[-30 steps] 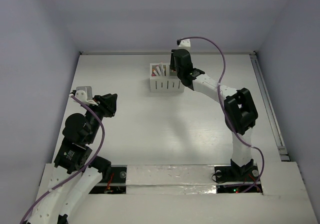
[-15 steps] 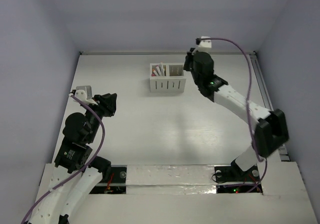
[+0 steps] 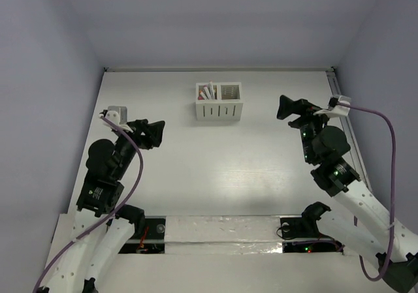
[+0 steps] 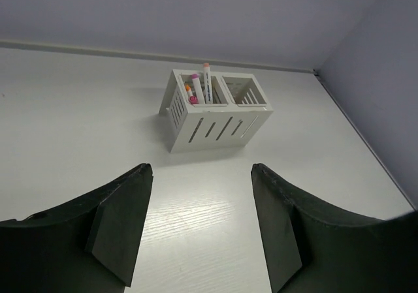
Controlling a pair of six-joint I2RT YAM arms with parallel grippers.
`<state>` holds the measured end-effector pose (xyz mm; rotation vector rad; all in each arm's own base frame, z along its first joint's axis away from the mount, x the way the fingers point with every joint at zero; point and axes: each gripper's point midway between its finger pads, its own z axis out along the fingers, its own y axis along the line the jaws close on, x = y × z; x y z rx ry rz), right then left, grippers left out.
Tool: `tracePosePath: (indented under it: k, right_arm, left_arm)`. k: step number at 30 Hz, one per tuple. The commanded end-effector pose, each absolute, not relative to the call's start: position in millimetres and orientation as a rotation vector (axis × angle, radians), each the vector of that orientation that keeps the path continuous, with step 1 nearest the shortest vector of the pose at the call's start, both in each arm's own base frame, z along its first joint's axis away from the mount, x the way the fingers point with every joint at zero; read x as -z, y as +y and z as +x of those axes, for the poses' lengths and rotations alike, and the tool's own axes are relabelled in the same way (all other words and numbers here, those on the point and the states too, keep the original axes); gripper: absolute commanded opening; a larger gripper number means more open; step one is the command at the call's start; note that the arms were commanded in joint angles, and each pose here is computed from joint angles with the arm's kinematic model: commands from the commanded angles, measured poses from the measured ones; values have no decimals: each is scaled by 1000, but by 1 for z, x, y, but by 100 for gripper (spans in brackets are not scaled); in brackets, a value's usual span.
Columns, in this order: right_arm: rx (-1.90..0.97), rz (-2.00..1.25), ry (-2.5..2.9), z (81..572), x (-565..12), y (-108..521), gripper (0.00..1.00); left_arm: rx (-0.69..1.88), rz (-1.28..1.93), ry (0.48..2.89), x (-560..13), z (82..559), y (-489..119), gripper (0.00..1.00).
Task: Sort the stationery into containers
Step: Reset both arms
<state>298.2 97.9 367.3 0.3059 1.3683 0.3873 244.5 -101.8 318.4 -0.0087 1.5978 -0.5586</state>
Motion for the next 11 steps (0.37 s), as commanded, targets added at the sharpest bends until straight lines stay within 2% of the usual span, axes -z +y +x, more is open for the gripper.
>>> tracePosePath:
  k: [1,9,11]
  right_arm:
    - [-326,349,1427,289,-346,82,100]
    - [-395,347,1398,276,-354,82,100]
    - [-404,335,1417,279,-354,87,100]
  left_arm:
    - [629,34,1555,-329,244,-112,59]
    - [729,33,1390,-379,227,-116,59]
    - [772,55,1390,-378,225,-123,66]
